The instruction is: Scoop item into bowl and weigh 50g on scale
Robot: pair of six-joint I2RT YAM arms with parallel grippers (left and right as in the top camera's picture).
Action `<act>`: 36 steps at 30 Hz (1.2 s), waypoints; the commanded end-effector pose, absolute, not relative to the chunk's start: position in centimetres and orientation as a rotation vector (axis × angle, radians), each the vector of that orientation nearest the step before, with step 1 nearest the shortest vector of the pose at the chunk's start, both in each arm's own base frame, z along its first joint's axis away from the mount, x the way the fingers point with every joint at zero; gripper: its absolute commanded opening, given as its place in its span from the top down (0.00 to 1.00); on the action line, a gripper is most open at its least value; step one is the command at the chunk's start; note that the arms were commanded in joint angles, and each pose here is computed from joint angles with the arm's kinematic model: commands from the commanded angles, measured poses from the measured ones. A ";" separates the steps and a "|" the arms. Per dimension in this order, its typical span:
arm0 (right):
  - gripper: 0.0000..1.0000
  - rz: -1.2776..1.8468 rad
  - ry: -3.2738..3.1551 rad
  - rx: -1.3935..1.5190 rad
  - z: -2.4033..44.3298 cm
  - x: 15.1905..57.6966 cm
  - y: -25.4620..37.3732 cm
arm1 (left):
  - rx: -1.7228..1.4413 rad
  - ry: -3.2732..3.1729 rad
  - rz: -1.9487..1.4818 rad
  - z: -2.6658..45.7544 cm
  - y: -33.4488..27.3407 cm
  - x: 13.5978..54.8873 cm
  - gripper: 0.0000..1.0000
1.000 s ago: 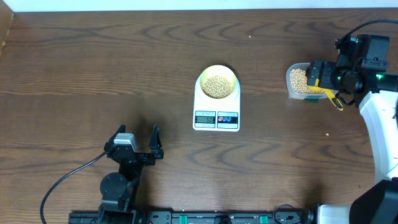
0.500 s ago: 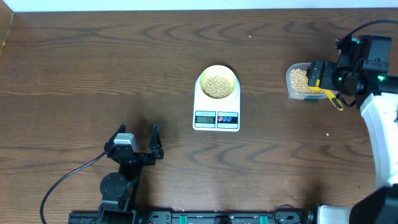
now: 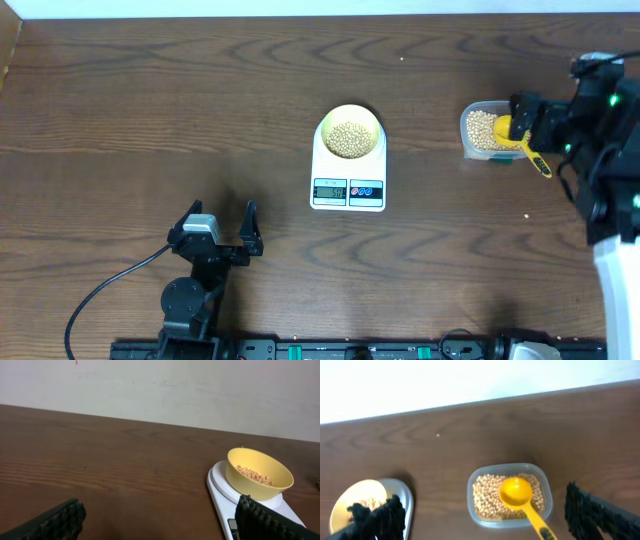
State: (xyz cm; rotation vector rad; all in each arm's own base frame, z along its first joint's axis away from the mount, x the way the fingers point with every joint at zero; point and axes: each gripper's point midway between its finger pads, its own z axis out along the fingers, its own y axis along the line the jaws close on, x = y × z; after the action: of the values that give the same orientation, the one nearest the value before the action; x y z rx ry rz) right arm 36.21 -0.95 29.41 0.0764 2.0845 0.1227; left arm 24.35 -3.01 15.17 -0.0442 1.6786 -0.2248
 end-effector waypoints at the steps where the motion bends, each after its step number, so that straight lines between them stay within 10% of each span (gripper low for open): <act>1: 0.01 0.139 2.000 0.043 29.4 34.7 0.4 | -0.063 1.730 -0.218 13.7 -2.8 24.2 0.03; 36: 0.01 0.156 1.376 0.016 22.6 25.4 1.2 | -0.063 1.730 -0.218 13.7 -2.8 24.2 0.03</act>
State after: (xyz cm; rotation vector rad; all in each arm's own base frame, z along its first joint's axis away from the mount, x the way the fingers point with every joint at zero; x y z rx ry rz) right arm 25.68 1.22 22.96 0.0024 1.3698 0.1503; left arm 24.31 -3.01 15.24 -0.0446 1.6809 -0.2249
